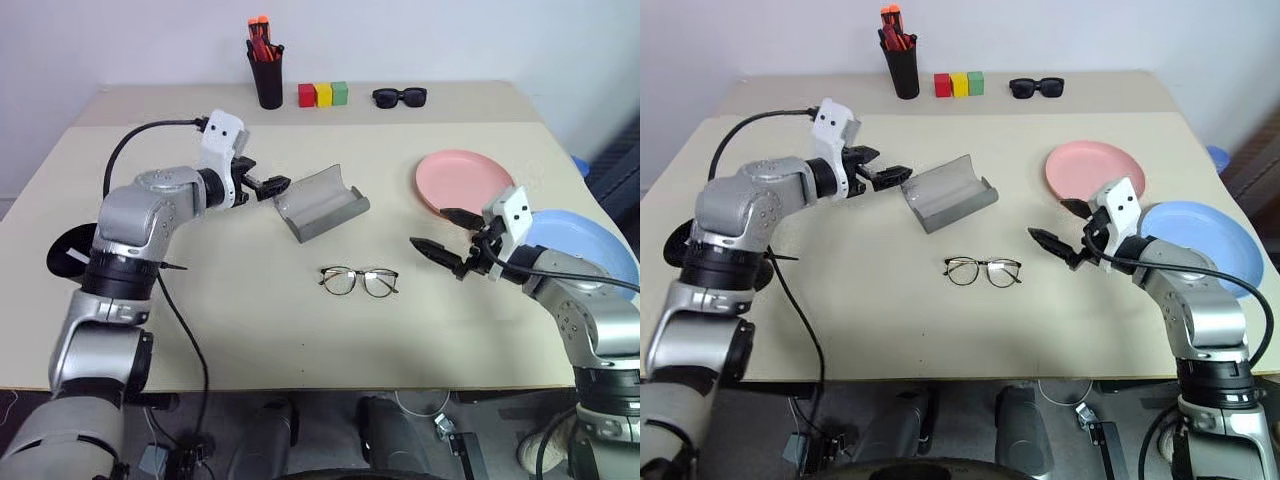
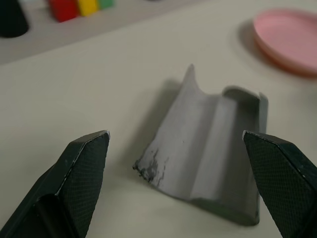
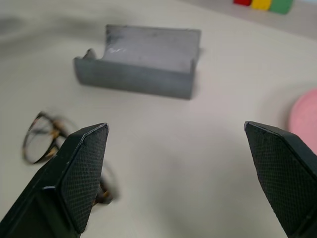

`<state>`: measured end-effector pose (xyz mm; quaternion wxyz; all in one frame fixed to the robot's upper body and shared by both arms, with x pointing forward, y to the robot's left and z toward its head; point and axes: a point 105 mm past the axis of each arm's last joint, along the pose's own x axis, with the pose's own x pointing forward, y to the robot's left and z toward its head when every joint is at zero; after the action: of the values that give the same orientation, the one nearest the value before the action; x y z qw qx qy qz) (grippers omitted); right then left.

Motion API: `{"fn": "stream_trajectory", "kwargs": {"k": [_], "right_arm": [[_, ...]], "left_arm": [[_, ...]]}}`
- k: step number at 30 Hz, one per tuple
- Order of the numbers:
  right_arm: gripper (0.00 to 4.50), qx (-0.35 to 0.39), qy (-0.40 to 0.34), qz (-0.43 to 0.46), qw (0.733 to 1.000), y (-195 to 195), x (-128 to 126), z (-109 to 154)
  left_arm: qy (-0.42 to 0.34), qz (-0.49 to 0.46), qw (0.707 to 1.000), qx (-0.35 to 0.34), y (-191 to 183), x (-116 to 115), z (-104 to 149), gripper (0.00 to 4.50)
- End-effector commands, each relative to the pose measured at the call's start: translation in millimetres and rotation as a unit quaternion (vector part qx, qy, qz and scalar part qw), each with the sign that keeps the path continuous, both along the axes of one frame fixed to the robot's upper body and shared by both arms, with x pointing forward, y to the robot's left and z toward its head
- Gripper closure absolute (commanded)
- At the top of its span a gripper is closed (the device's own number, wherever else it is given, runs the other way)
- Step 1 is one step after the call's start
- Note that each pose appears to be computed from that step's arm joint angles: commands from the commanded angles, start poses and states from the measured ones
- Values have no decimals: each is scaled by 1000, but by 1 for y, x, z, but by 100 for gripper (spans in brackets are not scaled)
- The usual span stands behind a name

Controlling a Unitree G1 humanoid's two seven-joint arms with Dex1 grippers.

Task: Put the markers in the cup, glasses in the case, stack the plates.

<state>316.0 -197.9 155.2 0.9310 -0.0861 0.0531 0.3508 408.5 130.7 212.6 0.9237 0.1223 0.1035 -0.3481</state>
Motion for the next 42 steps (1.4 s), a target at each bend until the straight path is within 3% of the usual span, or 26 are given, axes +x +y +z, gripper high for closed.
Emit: {"fn": "stream_trajectory", "kwargs": {"k": [1,14,32,35,39,42], "right_arm": [[0,-7,-35,1,999,-6,-7,15],[0,-11,-46,-3,999,-9,-3,11],[0,-9,-63,-1,998,2,-4,23],[0,-8,-65,-3,998,3,-5,25],[0,-9,-64,-6,998,3,-6,26],[0,-10,-64,-9,998,3,-7,27]], "left_arm": [[-18,-68,997,41,-14,0,3,7],[54,-185,978,81,-45,-19,-27,7],[104,-122,976,148,-62,-8,-72,7],[103,-115,976,151,-62,-6,-72,96],[110,-119,976,148,-60,-7,-73,289],[104,-124,976,144,-60,-8,-71,289]]}}
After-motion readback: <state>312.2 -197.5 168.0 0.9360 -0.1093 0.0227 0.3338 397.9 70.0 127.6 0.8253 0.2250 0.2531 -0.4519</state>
